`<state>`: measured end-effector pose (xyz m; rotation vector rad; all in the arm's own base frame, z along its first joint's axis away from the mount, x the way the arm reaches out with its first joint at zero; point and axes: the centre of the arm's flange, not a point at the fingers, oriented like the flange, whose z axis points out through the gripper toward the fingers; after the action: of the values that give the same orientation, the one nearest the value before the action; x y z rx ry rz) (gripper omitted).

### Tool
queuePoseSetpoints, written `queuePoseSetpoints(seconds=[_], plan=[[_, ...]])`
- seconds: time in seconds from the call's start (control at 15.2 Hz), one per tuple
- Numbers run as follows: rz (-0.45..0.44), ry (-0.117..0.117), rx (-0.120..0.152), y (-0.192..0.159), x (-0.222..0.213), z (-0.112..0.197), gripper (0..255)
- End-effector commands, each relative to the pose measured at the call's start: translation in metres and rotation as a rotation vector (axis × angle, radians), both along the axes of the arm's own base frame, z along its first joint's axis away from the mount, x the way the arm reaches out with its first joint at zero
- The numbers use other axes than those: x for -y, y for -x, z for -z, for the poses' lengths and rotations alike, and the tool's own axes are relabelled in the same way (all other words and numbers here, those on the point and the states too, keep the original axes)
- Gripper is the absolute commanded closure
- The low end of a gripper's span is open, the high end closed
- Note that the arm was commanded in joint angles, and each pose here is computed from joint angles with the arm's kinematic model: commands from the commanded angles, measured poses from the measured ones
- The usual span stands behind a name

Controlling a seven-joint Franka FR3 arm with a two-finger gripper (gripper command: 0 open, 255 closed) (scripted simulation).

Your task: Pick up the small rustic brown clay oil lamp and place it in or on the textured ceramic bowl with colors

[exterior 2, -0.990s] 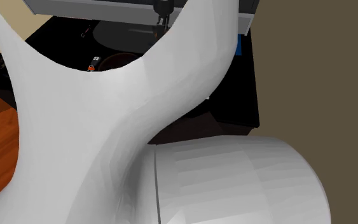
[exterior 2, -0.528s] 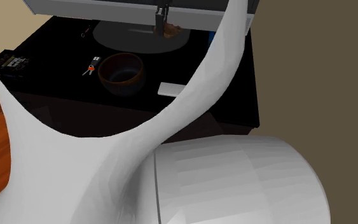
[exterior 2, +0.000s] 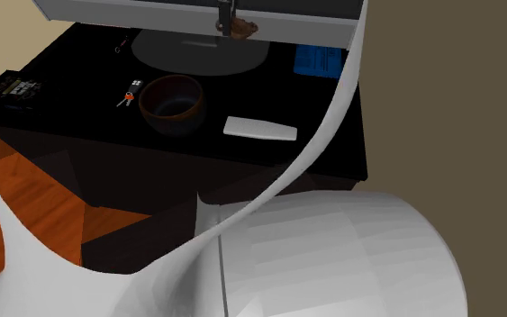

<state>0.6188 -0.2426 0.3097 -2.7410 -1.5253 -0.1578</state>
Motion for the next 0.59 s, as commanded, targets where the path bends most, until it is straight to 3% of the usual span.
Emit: queuePoseSetpoints(seconds=[0.0,0.53], plan=[[0.0,0.0,0.0,0.0,0.0,-0.01,255],[0.0,0.0,0.0,0.033,-0.086,-0.013,255]])
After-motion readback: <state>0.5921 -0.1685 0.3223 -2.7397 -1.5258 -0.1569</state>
